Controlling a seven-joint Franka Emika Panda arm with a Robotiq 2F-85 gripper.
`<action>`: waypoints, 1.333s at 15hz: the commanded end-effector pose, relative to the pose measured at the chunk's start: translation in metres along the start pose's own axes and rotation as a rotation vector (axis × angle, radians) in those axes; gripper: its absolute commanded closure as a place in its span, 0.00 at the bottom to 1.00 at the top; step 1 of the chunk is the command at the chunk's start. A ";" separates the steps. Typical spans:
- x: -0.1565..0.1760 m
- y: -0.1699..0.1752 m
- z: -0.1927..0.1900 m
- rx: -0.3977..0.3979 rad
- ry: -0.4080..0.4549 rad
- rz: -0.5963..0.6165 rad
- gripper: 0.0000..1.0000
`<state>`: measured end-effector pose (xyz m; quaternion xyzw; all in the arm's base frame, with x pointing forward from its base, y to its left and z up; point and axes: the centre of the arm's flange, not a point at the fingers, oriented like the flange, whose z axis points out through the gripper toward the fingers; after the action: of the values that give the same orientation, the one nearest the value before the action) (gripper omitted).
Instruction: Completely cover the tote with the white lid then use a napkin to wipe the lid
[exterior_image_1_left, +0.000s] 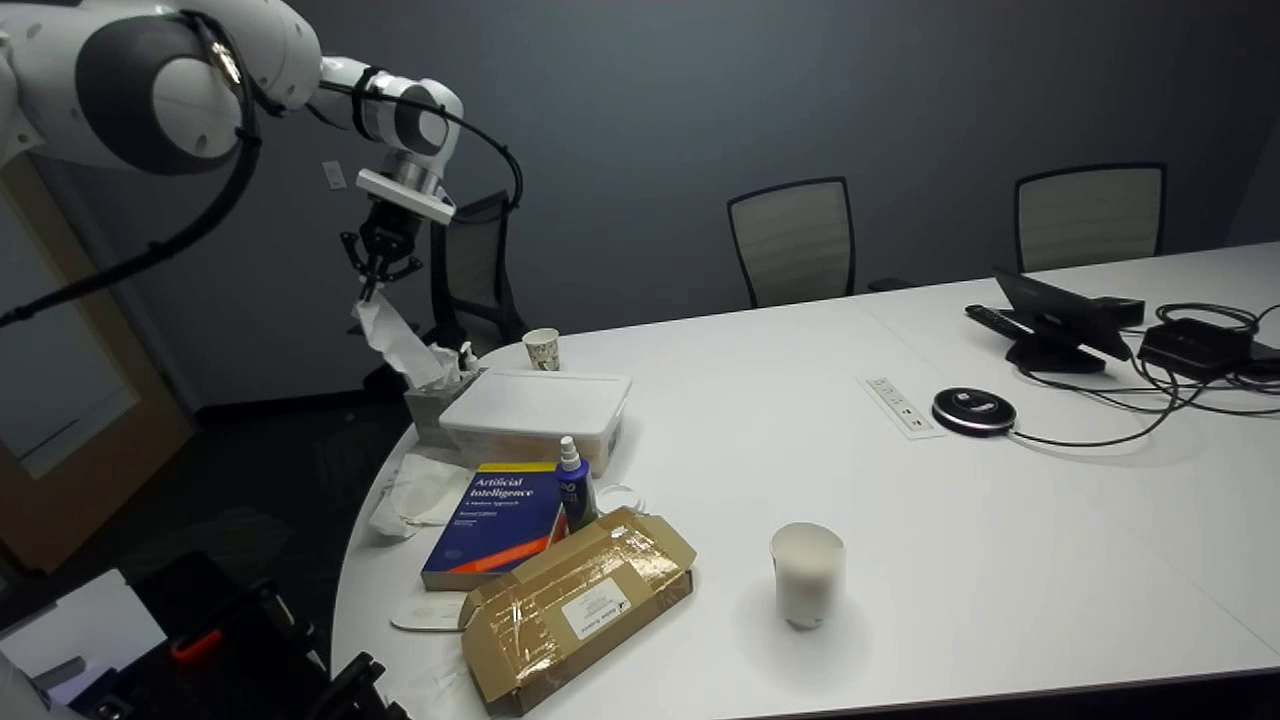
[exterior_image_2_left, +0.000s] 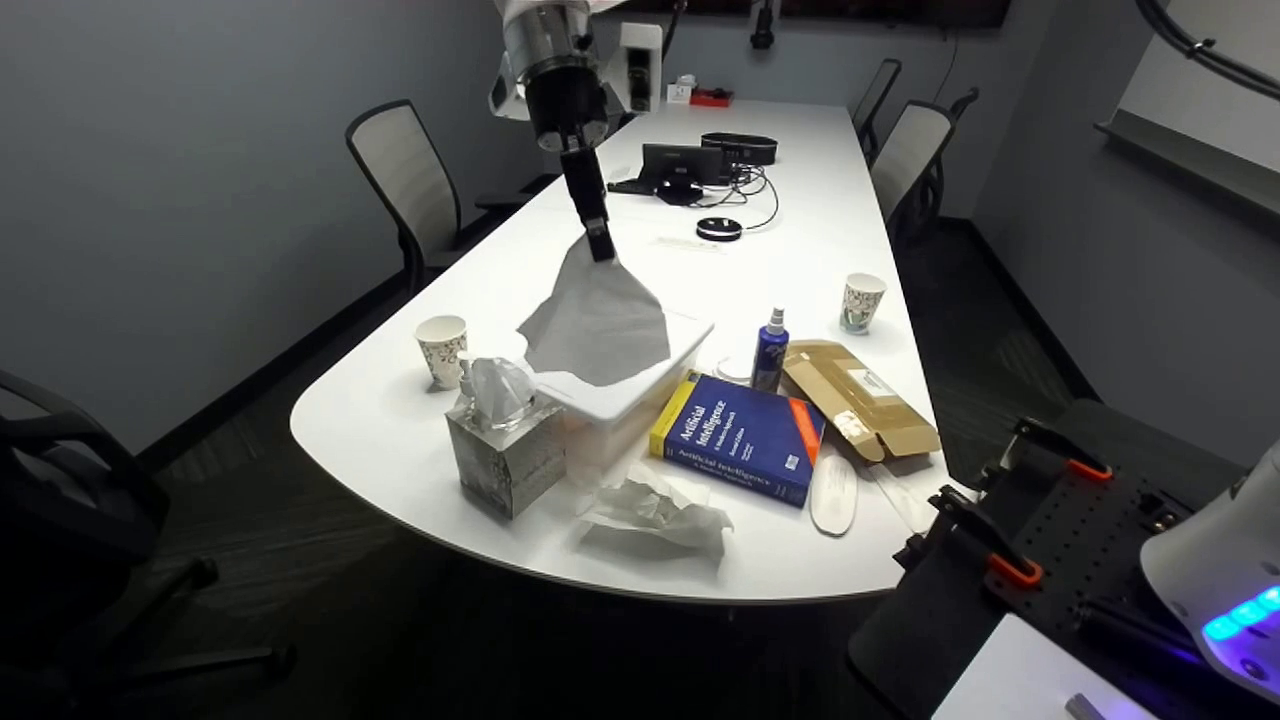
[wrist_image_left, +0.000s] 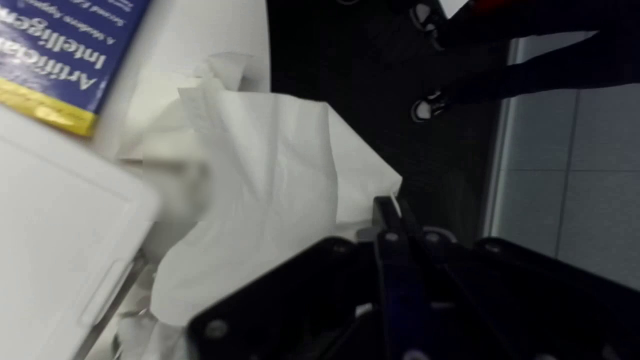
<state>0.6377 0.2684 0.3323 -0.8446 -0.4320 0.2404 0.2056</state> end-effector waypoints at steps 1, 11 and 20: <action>-0.044 -0.008 0.078 0.208 -0.041 -0.001 1.00; -0.063 0.045 0.210 0.251 -0.127 0.244 1.00; -0.071 0.071 0.200 -0.104 -0.020 0.464 1.00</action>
<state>0.5429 0.2013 0.1317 -0.9047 -0.2630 0.2964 0.1565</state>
